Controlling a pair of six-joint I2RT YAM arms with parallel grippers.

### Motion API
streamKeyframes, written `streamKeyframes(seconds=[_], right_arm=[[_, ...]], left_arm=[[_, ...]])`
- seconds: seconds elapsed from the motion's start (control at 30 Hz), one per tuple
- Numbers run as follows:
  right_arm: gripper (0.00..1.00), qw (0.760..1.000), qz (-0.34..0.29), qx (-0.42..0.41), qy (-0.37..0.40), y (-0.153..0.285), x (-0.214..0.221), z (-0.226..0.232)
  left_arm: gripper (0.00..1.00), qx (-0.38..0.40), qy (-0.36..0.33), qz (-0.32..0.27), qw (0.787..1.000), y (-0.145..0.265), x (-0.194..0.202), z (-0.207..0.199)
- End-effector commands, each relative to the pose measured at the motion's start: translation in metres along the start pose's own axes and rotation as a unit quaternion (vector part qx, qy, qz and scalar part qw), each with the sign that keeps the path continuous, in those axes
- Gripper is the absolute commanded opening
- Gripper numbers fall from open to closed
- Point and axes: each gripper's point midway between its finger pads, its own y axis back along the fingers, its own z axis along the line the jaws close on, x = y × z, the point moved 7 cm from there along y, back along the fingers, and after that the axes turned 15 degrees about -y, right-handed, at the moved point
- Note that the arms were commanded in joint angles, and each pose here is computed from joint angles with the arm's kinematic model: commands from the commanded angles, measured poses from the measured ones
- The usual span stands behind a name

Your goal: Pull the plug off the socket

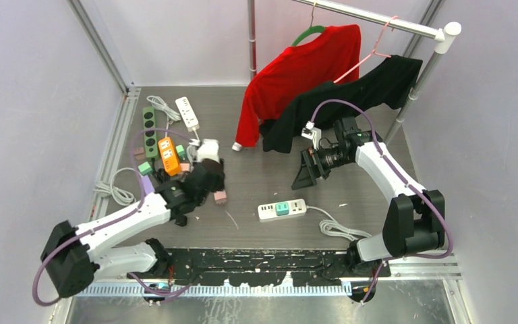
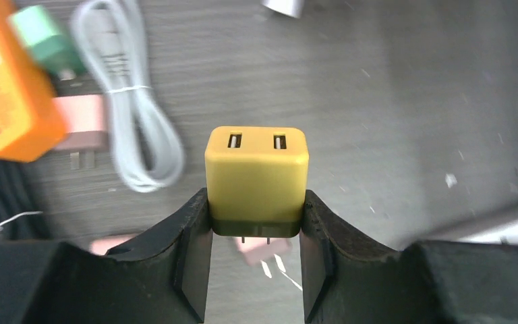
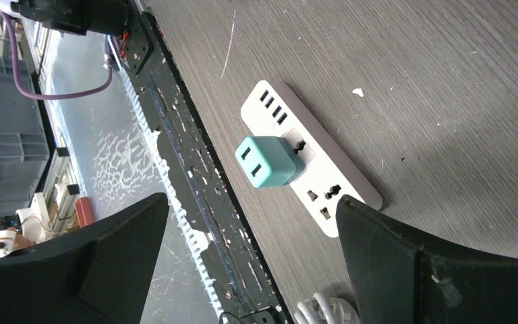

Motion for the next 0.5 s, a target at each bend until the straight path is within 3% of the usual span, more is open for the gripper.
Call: streamKeyframes(seconds=[0.0, 0.2, 0.47], right_arm=[[1.0, 0.999, -0.016, 0.003, 0.035, 0.006, -0.006, 0.008], [1.0, 0.999, -0.015, 0.002, 0.034, 0.006, -0.006, 0.008], [1.0, 0.999, -0.014, 0.001, 0.036, 0.005, -0.005, 0.007]], left_arm=[[0.0, -0.056, 0.105, -0.009, 0.993, -0.002, 0.0, 0.052], [0.0, -0.113, 0.201, 0.016, 0.973, -0.007, 0.026, 0.093], [0.0, -0.169, 0.243, 0.065, 0.953, -0.022, 0.055, 0.111]])
